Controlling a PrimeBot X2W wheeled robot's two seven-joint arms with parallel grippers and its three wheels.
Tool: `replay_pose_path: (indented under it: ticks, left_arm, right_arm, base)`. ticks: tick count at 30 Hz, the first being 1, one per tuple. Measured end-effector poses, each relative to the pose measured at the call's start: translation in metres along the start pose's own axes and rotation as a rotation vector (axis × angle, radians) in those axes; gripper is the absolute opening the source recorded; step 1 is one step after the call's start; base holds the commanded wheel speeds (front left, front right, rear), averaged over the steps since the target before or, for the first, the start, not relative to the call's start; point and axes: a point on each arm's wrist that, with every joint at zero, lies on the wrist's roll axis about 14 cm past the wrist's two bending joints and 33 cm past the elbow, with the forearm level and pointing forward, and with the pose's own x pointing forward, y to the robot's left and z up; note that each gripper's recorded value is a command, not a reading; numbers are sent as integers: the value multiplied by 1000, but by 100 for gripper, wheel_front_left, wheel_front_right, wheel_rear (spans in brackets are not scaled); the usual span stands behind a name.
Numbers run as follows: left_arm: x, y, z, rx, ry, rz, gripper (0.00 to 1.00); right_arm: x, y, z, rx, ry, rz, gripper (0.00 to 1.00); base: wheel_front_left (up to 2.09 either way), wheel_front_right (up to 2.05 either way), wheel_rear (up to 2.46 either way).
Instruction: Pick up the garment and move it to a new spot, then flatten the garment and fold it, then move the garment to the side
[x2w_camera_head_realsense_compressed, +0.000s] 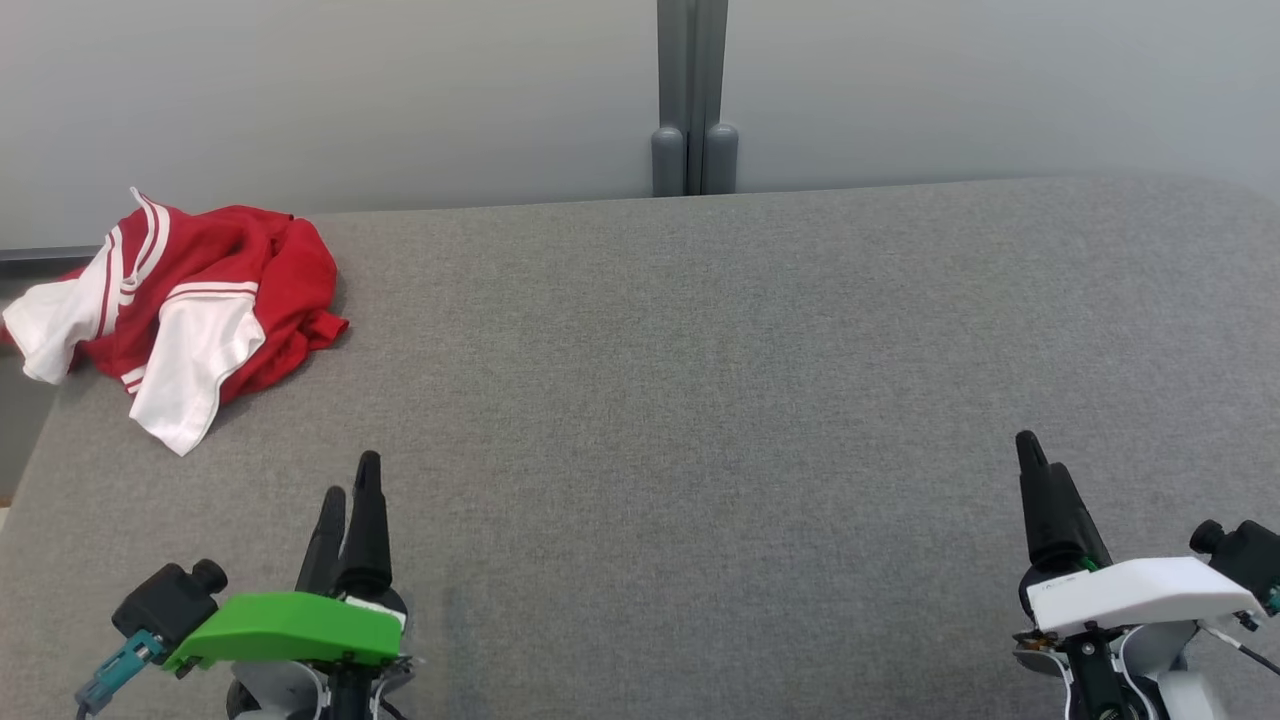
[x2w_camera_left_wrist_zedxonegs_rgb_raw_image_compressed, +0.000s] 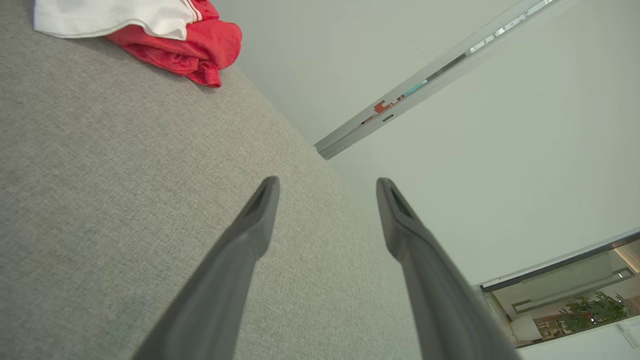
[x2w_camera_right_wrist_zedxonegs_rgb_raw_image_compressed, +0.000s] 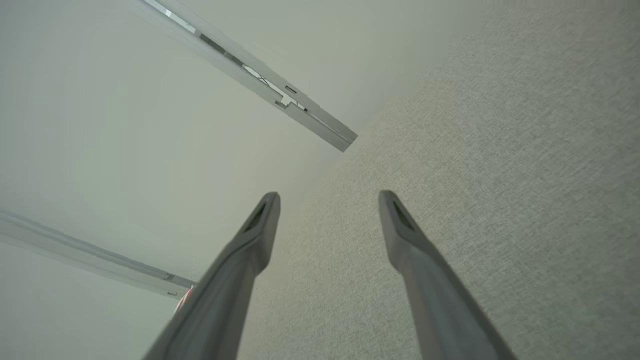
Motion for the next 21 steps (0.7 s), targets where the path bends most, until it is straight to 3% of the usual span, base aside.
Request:
replay_pose_path:
  ticks: [7,21]
  left_arm:
    - [-1,-5,-7,152,7,-15,100]
    - [-6,-1,-17,351,15,-13,100]
  right_arm:
    - [0,10,-7,-164,17,37,100]
    - [-4,14,-13,-346,22,68,100]
  base:
    - [0,0,0]
    - [0,0,0]
